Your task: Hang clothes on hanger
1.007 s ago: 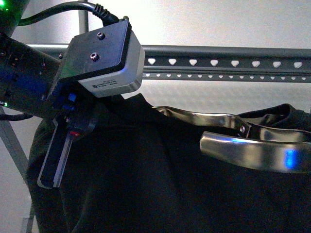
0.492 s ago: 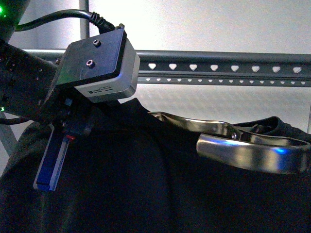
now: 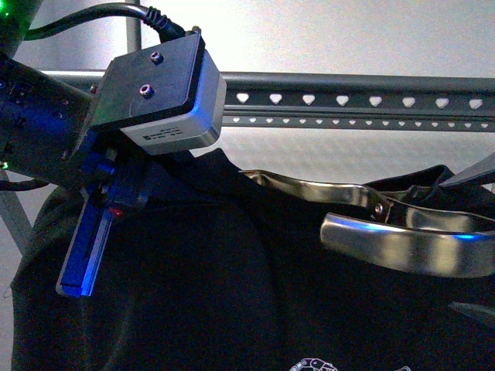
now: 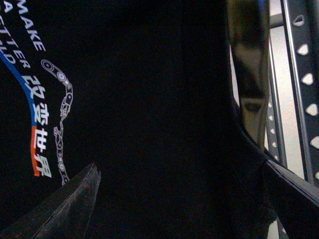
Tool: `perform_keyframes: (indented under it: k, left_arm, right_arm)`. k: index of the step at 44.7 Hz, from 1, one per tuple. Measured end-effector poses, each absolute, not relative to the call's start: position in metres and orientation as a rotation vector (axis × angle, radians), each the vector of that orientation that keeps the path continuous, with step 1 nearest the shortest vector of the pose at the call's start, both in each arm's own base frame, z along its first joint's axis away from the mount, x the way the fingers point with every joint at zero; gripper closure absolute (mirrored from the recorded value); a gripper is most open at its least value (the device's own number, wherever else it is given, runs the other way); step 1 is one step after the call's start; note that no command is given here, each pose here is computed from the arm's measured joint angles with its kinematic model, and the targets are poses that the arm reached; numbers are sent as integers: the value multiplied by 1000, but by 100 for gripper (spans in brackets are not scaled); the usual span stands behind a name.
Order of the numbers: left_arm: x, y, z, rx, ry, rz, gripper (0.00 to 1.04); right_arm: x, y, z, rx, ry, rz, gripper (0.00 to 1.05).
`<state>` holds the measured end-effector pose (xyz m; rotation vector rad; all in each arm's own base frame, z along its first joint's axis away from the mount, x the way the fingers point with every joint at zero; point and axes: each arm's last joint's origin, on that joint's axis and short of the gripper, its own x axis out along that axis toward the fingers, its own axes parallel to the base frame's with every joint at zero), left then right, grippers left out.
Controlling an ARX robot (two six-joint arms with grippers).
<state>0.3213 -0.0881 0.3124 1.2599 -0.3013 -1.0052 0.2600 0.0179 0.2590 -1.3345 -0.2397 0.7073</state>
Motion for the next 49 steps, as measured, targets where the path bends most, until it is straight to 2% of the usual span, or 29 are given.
perform_keyframes:
  k: [20, 30, 33, 36, 44, 49]
  left_arm:
    - [321, -88, 312, 1263, -303, -1005, 101]
    - [321, -88, 312, 1264, -303, -1005, 101]
    - [321, -88, 312, 1264, -303, -1005, 101]
    - [321, -88, 312, 1264, -303, -1005, 101]
    - [321, -88, 312, 1263, -303, -1005, 100]
    - [321, -88, 313, 1263, -309, -1006, 88]
  right_arm:
    - [317, 9, 274, -1245, -129, 667, 10]
    - [344, 16, 280, -1153, -38, 706, 48]
    - [347, 16, 279, -1147, -14, 709, 55]
    - [349, 16, 276, -1113, 19, 723, 69]
    - [346, 14, 270, -1084, 53, 753, 89]
    - [340, 11, 261, -1068, 66, 784, 95]
